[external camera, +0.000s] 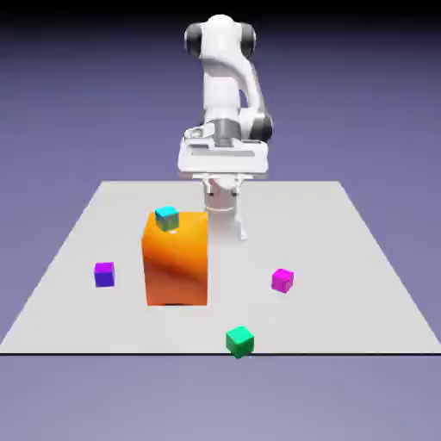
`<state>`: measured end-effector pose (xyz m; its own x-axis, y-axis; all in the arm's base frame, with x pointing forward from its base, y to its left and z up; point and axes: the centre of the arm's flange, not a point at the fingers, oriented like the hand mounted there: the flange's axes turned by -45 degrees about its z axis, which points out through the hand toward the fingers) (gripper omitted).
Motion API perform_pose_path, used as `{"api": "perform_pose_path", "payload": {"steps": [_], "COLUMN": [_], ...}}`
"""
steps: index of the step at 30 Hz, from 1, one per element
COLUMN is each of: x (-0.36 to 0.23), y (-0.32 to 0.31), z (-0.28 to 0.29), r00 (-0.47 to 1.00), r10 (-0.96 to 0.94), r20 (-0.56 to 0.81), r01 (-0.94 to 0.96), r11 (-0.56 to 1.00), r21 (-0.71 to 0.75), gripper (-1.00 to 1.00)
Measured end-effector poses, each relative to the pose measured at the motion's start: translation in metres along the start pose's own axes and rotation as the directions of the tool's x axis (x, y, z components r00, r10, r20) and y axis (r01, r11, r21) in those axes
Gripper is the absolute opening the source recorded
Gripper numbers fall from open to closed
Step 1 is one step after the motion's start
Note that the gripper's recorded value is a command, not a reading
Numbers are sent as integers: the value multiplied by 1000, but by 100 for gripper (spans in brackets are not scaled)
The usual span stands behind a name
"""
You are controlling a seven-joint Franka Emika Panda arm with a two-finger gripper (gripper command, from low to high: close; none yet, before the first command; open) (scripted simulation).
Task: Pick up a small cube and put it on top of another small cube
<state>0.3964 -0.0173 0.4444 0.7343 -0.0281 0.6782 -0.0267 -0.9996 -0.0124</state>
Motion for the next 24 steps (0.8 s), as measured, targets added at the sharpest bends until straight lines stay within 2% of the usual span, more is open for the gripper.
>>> {"api": "perform_pose_path", "payload": {"steps": [5, 11, 15, 20, 24], "x": [-32, -105, -167, -262, -274], "y": [94, 206, 270, 346, 348], "z": [54, 94, 104, 88, 103], "r00": [923, 658, 420, 86, 88], "r10": [338, 697, 866, 986, 986], "r20": [182, 284, 271, 145, 142], "r01": [-321, -611, -710, -725, -724], "r11": [940, 715, 500, 162, 161], "r21": [-118, -340, -496, -670, -671], "gripper": [0, 0, 0, 0, 0]}}
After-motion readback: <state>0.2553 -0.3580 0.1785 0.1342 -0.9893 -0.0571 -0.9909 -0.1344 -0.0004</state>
